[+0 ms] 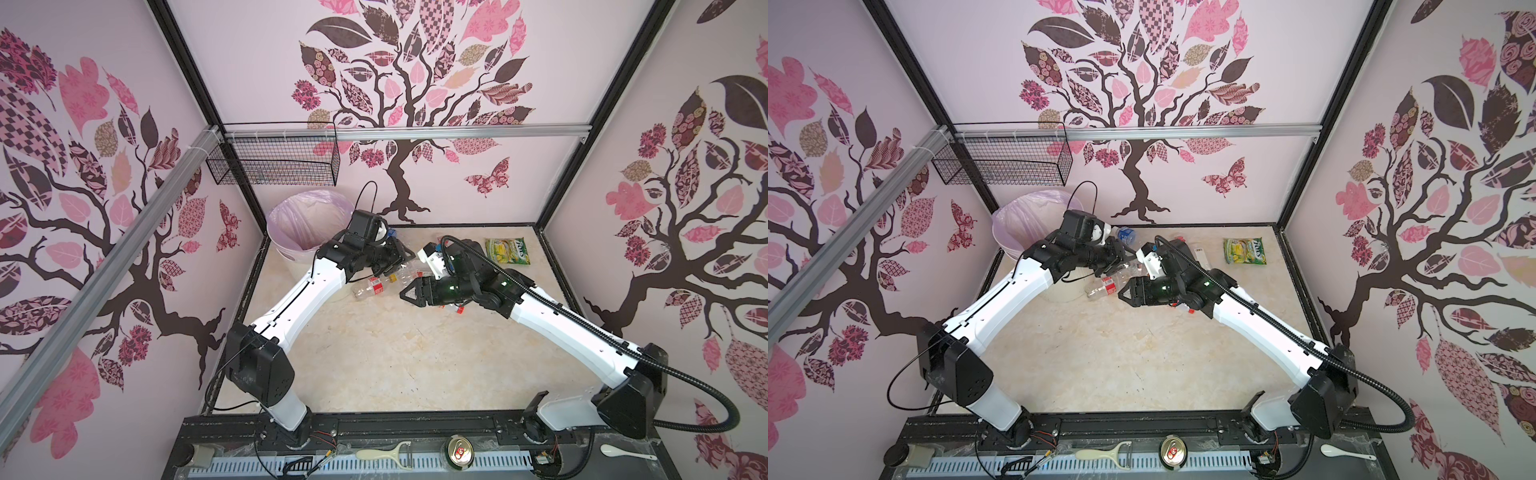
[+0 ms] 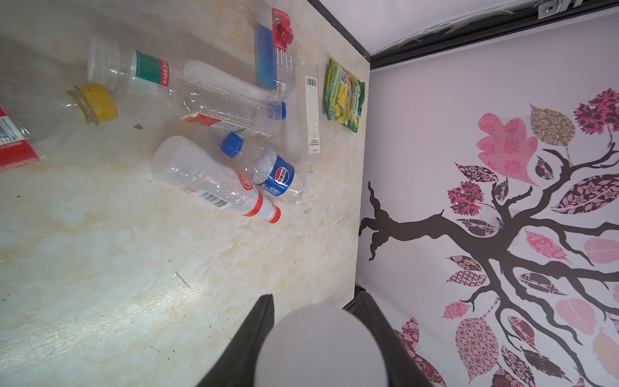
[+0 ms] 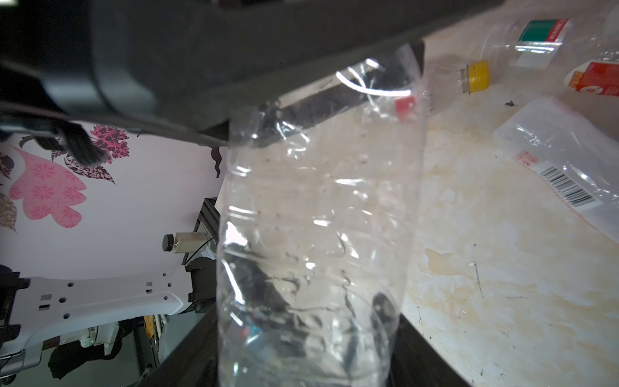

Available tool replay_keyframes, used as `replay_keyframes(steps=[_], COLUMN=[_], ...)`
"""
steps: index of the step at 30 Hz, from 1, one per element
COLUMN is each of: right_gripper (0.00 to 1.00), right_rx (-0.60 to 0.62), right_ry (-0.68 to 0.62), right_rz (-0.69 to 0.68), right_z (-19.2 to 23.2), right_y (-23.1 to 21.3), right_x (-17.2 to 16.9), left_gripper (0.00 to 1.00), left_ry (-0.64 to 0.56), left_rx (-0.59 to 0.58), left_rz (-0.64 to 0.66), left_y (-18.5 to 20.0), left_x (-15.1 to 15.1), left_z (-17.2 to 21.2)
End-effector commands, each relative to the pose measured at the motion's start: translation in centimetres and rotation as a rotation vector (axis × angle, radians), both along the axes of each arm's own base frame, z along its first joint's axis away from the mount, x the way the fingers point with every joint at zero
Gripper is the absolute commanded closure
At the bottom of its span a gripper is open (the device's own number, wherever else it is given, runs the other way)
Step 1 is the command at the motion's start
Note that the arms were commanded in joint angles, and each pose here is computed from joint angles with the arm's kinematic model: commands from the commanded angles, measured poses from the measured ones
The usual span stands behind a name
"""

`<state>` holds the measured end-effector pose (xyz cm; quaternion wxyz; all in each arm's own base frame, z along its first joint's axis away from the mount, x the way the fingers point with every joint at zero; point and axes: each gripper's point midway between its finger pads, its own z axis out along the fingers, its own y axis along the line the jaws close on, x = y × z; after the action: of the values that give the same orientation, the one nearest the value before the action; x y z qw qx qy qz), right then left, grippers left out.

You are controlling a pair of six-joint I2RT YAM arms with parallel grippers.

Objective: Throw the plastic bottles in the bin
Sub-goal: 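Lift the clear bottle over the bin with the left gripper while the right withdraws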

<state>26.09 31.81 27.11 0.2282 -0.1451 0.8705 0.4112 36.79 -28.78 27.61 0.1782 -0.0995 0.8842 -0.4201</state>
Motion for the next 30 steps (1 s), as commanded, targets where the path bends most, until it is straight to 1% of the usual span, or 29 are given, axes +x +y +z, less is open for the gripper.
replay_keyframes(steps=[1, 4, 8, 12, 16, 17, 19, 23, 27, 30], right_gripper=[0.24, 0.15, 0.01, 0.0, 0.0, 0.0, 0.0, 0.0, 0.0, 0.0], right_rx=[0.028, 0.021, 0.034, 0.032, 0.026, 0.025, 0.022, 0.057, 0.111, 0.14], right_ry=[-0.057, -0.069, -0.108, -0.148, -0.189, -0.201, -0.222, -0.232, -0.224, -0.215], right_rz=[-0.022, -0.039, -0.082, -0.117, -0.153, -0.162, -0.175, -0.157, -0.141, -0.135], right_z=[2.3, 2.5, 3.4, 4.8, 6.4, 6.8, 7.8, 10.0, 12.0, 12.7], right_y=[-0.5, -1.0, -1.9, -2.8, -3.3, -3.4, -3.3, -1.7, 0.2, 1.0], right_x=[0.0, -0.1, -0.1, 0.0, 0.6, 0.9, 1.5, 2.6, 3.8, 4.3], left_gripper=[0.58, 0.58, 0.58, 0.58, 0.58, 0.58, 0.57, 0.57, 0.56, 0.56], left_ry=[-0.014, -0.031, -0.051, -0.104, -0.204, -0.247, -0.293, -0.386, -0.577, -0.749], left_rx=[0.034, 0.066, 0.114, 0.183, 0.227, 0.229, 0.243, 0.262, 0.296, 0.362], left_rz=[-0.02, -0.011, 0.017, 0.061, 0.12, 0.146, 0.204, 0.376, 0.554, 0.7], left_y=[0.2, 1.3, 3.6, 6.5, 9.0, 9.9, 11.7, 16.1, 19.9, 23.0], left_x=[-0.1, 0.2, 0.8, 1.7, 2.7, 3.0, 3.7, 5.1, 5.7, 4.8], left_z=[0.2, 0.7, 1.7, 3.7, 7.4, 9.3, 11.2, 15.5, 21.3, 26.5])
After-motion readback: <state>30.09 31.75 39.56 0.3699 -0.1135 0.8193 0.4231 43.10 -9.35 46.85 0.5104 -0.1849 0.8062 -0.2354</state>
